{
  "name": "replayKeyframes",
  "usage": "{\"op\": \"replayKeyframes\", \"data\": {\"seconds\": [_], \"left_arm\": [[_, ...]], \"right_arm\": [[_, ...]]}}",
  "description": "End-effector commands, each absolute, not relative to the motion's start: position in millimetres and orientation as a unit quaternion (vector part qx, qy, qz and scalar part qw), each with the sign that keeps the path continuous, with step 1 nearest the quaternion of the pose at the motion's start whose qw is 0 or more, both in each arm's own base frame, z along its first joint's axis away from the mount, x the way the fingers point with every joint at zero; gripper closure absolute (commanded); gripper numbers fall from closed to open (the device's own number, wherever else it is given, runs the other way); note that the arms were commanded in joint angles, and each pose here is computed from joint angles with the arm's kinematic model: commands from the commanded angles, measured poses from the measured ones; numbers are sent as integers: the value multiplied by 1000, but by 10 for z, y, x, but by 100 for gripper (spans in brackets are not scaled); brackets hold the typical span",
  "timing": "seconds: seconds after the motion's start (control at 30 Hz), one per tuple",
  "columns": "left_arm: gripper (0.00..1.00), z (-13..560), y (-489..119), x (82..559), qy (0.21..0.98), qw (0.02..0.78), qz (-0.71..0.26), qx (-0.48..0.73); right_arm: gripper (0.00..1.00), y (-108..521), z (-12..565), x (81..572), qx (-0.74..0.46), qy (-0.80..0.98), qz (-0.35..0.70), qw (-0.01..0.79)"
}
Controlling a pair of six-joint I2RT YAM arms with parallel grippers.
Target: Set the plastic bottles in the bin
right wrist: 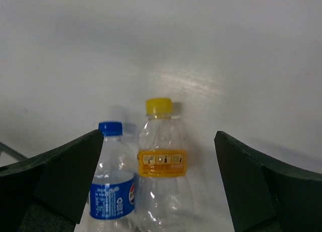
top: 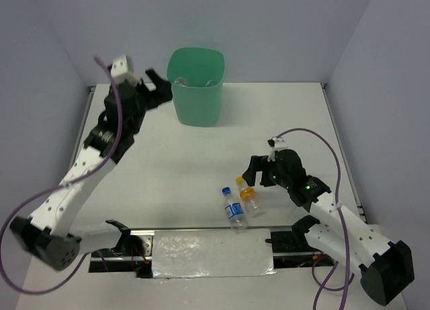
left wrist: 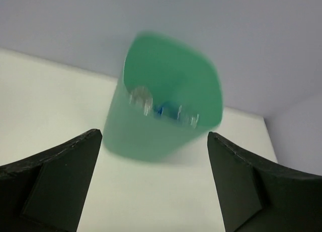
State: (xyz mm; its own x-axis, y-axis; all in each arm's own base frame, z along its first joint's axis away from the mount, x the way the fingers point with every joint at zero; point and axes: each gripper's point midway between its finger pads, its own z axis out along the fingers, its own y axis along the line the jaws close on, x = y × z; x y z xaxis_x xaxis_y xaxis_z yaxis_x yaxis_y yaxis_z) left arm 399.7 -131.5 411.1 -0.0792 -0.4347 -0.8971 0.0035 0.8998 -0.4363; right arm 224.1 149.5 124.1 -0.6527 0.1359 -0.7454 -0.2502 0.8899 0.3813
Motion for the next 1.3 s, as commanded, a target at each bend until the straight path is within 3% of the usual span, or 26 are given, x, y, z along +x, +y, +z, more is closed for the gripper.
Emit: {"op": "replayKeyframes", "data": {"seconds": [0.0,0.17,0.33,0.5,0.63,0.67,0.77,0.93,1.17,1.23,1.27], "left_arm": [[1,2912,-1457,3493,795,559,-201,-123],[1,1940,-1267,2955,836,490,-192,-156],[1,1499,-1102,2601,866,428,-167,-197],[1,1318,-1184,2517,866,419,-197,-190],[1,1260,-1152,2505,871,412,-184,-194],[1,1231,-1128,2503,873,409,-176,-198],[1,1190,-1063,2502,877,405,-155,-208],[1,1193,-1085,2516,878,405,-158,-203],[1,1226,-1214,2512,876,401,-192,-186],[1,1195,-1234,2489,879,395,-196,-183],[1,1185,-1240,2483,879,393,-197,-183]], "right_arm": [[0,1610,981,2007,-47,905,234,353],[1,1572,618,1776,-45,938,191,286],[4,1591,424,1719,-37,943,193,267],[8,1619,275,1690,-34,949,191,247],[23,1636,289,1736,-32,948,190,253],[32,1641,316,1760,-31,947,190,259],[45,1631,487,1884,-24,940,184,288],[53,1701,1225,2295,-23,904,186,385],[56,2030,2794,3059,-27,818,213,533],[57,2134,2934,3302,-44,814,192,547],[57,2191,3334,3431,-41,788,202,579]]}}
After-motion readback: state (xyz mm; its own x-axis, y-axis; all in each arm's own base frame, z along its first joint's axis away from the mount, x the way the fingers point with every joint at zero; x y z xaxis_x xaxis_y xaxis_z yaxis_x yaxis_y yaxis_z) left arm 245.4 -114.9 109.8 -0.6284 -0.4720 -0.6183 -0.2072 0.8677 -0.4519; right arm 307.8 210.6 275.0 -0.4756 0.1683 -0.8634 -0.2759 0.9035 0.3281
